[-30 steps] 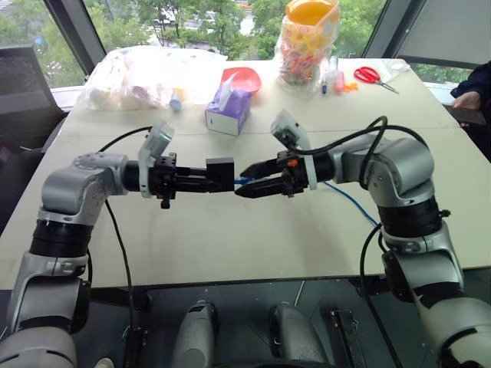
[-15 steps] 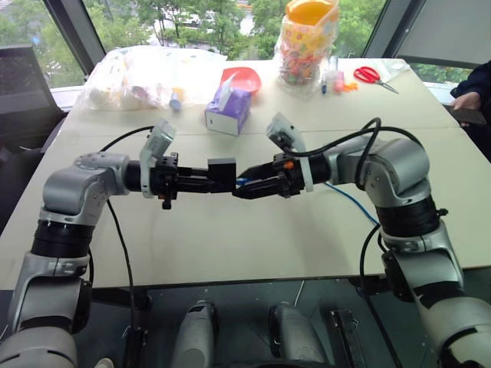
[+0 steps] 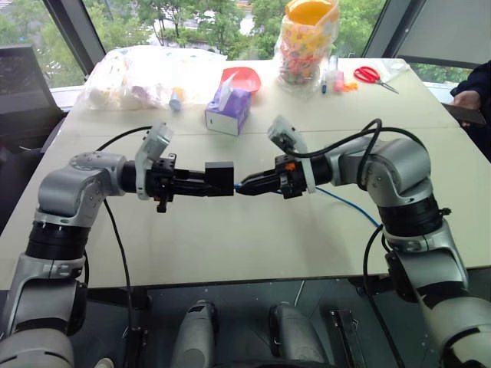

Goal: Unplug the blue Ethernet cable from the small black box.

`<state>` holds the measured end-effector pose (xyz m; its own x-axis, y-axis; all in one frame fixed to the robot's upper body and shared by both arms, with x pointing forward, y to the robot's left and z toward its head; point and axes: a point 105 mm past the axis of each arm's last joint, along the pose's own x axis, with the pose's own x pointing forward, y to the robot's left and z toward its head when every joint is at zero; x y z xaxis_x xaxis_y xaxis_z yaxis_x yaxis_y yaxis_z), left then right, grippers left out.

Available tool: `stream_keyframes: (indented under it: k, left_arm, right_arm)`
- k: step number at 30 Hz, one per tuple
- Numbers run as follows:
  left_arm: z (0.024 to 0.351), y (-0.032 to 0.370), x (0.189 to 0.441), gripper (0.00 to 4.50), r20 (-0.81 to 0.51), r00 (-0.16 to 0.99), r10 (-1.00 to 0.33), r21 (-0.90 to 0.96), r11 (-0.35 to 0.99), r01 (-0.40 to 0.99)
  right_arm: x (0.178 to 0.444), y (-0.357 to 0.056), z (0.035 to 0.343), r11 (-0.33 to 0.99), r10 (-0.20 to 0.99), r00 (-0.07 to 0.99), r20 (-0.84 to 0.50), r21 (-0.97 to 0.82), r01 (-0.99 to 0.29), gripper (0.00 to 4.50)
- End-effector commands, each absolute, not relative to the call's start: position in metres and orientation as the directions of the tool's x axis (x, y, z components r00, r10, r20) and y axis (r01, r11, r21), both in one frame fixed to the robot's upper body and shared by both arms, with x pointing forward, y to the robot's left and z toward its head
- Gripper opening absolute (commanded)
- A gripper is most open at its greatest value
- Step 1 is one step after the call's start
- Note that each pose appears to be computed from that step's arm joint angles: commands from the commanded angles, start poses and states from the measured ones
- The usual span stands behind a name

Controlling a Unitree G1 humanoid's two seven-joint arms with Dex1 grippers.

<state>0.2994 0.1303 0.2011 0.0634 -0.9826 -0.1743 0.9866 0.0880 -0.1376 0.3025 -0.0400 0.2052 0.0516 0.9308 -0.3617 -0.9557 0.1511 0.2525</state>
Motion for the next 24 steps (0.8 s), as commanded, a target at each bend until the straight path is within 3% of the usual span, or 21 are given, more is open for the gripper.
stream_keyframes:
  k: [1, 14, 20, 24]
  left_arm:
    - [0.207, 0.131, 0.295, 0.47, -0.181, 0.055, -0.982, -0.098, 0.074, 0.992]
    - [0.213, 0.149, 0.296, 0.47, -0.174, 0.118, -0.978, -0.093, 0.136, 0.986]
    - [0.188, 0.135, 0.307, 0.47, -0.211, 0.179, -0.961, -0.022, 0.188, 0.982]
    - [0.164, 0.119, 0.318, 0.47, -0.216, 0.253, -0.943, 0.058, 0.246, 0.967]
  right_arm:
    - [0.303, -0.041, 0.219, 0.144, 0.933, 0.069, -0.354, 0.190, -0.971, 0.02]
    - [0.336, -0.079, 0.201, 0.306, 0.893, 0.228, -0.389, 0.149, -0.940, 0.02]
    - [0.424, -0.103, 0.208, 0.658, 0.676, 0.648, -0.352, -0.107, -0.745, 0.02]
    - [0.453, -0.105, 0.203, 0.755, 0.565, 0.747, -0.351, -0.146, -0.639, 0.02]
